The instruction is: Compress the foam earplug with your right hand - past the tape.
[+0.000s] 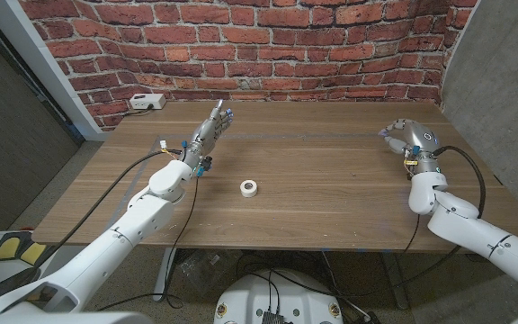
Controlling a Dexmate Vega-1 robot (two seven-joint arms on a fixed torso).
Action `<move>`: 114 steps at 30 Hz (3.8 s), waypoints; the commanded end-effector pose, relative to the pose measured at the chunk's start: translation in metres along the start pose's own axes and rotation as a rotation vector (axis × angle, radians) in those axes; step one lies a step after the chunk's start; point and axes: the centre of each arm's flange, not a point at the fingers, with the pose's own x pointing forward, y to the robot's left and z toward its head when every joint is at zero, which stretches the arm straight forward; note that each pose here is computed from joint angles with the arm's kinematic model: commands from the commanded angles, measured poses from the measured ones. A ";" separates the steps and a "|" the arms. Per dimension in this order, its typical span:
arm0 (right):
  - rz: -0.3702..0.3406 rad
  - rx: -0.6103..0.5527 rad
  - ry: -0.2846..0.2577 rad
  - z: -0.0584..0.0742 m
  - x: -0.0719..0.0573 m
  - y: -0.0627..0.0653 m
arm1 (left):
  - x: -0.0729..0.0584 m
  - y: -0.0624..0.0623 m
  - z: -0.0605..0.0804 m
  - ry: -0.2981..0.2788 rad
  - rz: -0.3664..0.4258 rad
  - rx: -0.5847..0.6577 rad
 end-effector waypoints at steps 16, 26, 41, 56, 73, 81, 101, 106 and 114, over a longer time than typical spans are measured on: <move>-0.101 0.005 -0.033 0.011 -0.009 -0.014 | 0.004 0.001 0.004 -0.010 -0.012 0.003; -0.118 0.005 -0.039 0.013 -0.013 -0.016 | 0.005 0.001 0.005 -0.010 -0.018 0.006; -0.126 -0.010 -0.037 0.016 -0.017 -0.018 | 0.003 0.002 0.001 -0.004 -0.013 -0.005; -0.130 -0.029 -0.049 0.018 -0.015 -0.020 | -0.001 0.002 -0.002 -0.004 -0.007 -0.011; -0.139 -0.022 -0.046 0.016 -0.017 -0.020 | 0.003 0.001 0.001 -0.002 -0.010 -0.006; -0.144 -0.022 -0.047 0.016 -0.018 -0.019 | 0.004 0.001 0.004 -0.005 -0.009 -0.001; -0.137 -0.037 -0.054 0.017 -0.017 -0.020 | 0.002 0.001 0.008 -0.006 -0.007 0.006; -0.113 -0.052 -0.057 0.016 -0.012 -0.018 | 0.000 0.002 0.006 -0.004 -0.004 0.002; -0.050 -0.094 -0.043 0.015 0.000 -0.016 | -0.004 0.002 0.005 -0.008 0.004 0.000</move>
